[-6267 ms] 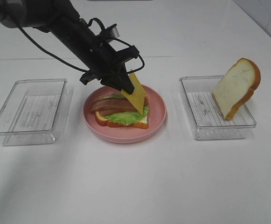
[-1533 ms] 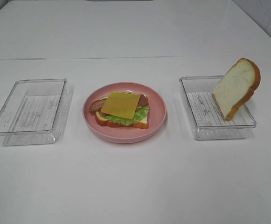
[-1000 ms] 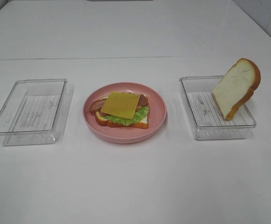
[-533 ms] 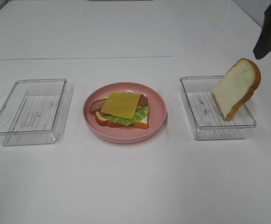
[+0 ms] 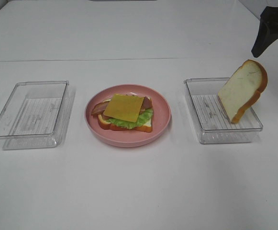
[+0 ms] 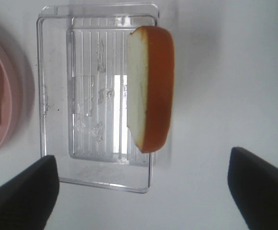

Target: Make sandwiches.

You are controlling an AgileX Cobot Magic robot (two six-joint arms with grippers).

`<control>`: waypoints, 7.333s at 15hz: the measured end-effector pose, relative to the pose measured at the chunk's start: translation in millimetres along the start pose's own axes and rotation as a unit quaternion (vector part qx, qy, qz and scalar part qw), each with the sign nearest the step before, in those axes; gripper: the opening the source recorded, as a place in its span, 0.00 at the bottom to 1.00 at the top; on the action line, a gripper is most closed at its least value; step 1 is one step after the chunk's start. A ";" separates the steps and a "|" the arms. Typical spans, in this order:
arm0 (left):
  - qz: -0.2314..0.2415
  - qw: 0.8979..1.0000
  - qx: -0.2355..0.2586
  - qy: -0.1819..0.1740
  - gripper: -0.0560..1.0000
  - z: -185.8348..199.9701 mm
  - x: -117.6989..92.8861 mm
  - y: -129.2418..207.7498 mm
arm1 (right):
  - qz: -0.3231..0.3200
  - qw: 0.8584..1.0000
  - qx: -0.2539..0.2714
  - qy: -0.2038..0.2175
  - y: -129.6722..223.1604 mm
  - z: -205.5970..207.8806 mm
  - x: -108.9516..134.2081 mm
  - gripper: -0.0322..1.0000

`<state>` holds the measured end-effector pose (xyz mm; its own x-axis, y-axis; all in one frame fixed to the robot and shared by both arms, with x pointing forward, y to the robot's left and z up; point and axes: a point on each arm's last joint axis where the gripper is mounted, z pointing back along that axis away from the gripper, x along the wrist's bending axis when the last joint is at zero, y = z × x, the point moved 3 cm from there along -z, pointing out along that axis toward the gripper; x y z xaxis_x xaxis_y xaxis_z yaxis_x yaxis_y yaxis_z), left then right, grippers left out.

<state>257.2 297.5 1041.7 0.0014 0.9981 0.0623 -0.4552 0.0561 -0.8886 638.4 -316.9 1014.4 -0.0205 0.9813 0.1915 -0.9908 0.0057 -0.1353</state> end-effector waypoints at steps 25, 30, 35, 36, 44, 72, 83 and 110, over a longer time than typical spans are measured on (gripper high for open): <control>0.000 1.000 0.000 0.000 0.85 0.0 0.0 -0.1 | -0.046 0.995 0.049 -0.078 -22.2 -94.3 -21.6 0.25; 0.000 1.000 0.000 0.000 0.85 0.0 0.0 -0.1 | -0.046 0.994 0.058 -0.081 -19.1 -89.5 -19.5 0.25; 0.000 1.000 0.000 0.000 0.85 0.0 0.0 -0.1 | -0.027 0.994 -0.021 -0.101 -11.5 -4.4 6.5 0.25; 0.000 1.000 0.000 0.000 0.85 0.0 0.0 -0.1 | -0.023 0.992 -0.038 -0.117 -4.5 10.0 14.7 0.25; 0.000 1.000 0.000 0.000 0.85 0.0 0.0 -0.1 | 0.015 0.935 -0.067 -0.347 42.2 -22.6 126.1 0.25; -0.001 1.000 0.000 -0.002 0.85 0.0 0.5 -0.1 | -0.057 0.925 0.071 -0.369 6.6 -189.7 184.4 0.44; -0.001 1.000 0.000 -0.002 0.85 0.0 0.5 -0.1 | 0.028 0.973 0.049 -0.225 11.6 -139.0 164.9 0.64; -0.001 1.000 0.000 -0.002 0.85 0.0 0.5 -0.1 | 0.020 0.980 -0.178 0.086 248.0 104.1 39.9 0.96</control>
<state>257.2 298.1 1041.8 -0.0015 0.9978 0.0664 -0.4548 0.0584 -0.8887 377.9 -296.3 1089.6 -0.0057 0.9999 0.0158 -0.8800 0.0025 -0.4750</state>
